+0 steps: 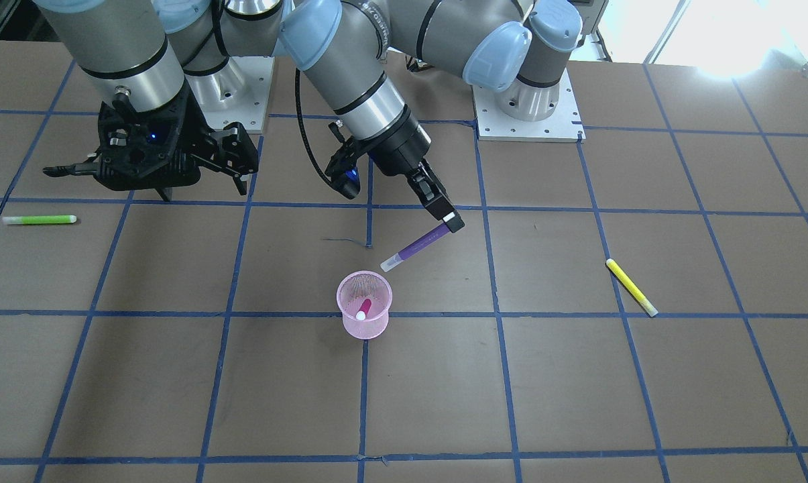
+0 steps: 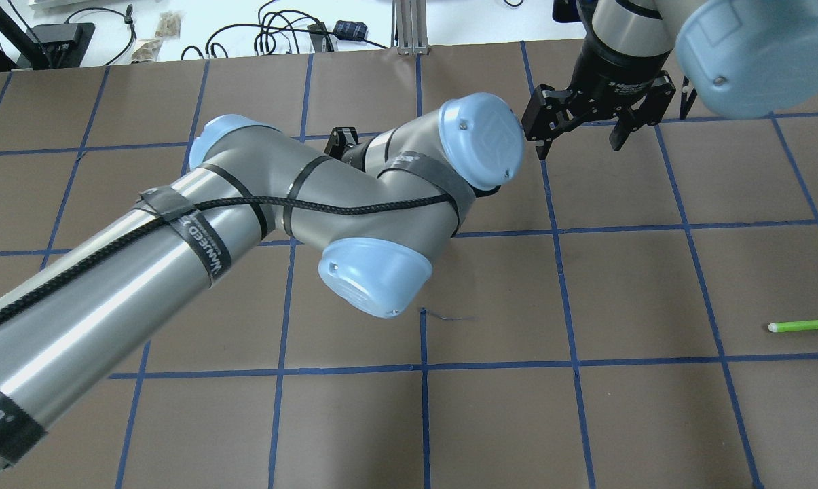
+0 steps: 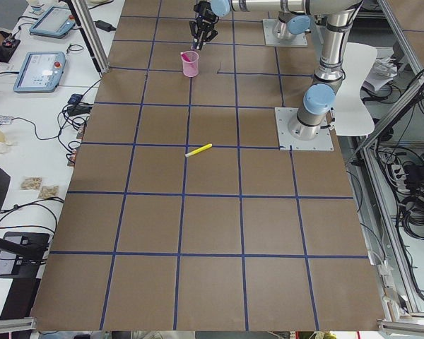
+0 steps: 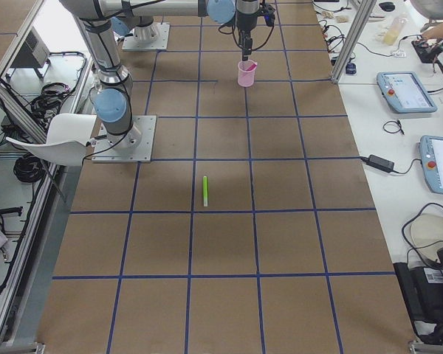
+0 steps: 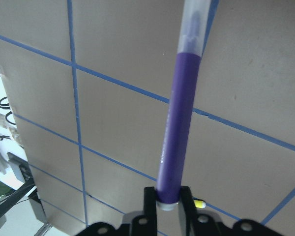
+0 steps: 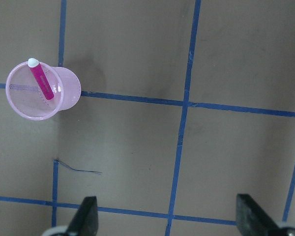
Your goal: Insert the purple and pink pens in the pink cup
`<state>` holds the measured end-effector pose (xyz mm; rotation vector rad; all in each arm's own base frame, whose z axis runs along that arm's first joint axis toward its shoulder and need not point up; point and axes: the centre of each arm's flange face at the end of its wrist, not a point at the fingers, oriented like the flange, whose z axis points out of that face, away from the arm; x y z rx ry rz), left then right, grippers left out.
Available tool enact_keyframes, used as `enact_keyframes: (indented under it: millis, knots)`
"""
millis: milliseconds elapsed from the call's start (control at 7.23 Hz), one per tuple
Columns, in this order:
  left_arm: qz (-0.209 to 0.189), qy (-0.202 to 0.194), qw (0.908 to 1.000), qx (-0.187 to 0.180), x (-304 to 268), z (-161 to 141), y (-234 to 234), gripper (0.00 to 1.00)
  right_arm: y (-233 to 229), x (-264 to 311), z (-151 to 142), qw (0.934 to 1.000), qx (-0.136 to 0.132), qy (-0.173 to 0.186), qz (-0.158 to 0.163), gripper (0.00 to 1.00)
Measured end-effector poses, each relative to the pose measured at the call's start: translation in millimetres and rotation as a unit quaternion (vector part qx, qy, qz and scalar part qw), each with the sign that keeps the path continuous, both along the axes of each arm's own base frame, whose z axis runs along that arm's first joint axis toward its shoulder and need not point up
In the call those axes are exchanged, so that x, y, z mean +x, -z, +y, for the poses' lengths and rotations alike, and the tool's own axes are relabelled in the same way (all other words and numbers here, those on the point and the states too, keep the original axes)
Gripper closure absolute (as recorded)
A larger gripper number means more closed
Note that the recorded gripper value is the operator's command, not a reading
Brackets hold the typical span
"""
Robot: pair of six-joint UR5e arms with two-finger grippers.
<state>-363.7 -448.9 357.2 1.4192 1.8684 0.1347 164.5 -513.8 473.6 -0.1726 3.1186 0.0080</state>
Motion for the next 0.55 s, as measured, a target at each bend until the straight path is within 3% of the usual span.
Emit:
enact_keyframes:
  millis: [553]
  knots:
    - [-0.112,0.016,0.9892,-0.093,-48,14,60,1.0,-4,-35,-8,0.9993,-0.01,0.021,0.029,0.0]
